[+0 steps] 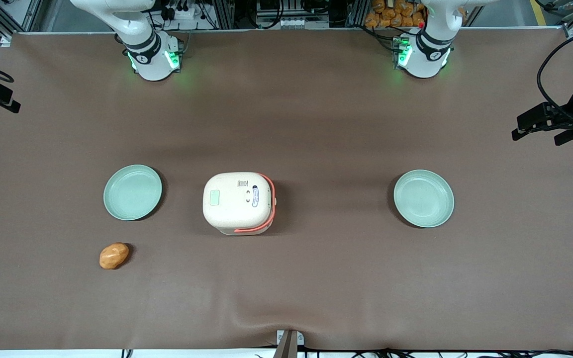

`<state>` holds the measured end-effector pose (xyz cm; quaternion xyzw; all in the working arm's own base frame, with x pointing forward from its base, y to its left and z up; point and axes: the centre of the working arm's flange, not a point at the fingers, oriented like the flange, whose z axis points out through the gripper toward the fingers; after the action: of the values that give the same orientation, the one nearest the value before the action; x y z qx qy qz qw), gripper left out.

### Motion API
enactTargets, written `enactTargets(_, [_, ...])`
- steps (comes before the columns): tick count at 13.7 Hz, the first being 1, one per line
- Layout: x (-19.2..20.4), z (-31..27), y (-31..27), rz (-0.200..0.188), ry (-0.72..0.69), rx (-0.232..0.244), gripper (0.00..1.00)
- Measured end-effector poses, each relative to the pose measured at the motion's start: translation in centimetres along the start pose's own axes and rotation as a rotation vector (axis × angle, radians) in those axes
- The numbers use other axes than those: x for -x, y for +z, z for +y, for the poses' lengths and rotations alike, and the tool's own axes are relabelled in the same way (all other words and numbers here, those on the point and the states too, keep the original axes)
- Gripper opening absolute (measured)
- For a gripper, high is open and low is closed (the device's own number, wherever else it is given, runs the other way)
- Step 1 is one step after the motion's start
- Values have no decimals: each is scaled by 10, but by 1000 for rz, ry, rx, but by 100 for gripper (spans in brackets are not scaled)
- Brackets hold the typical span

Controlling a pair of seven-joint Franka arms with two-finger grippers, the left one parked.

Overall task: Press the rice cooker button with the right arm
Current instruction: 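Move the right gripper over the table toward the white rice cooker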

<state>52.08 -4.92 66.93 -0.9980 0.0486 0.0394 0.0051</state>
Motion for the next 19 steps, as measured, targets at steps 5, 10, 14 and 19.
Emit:
enactTargets(5, [-1,0,2,-4,-1,-1,100])
enactTargets(10, [-14,-20,22,-42,-99,-64,100])
enactTargets(14, [-35,-101,56,-65,-203,-59,100])
enactTargets(19, [-55,-200,114,-75,-162,-40,100])
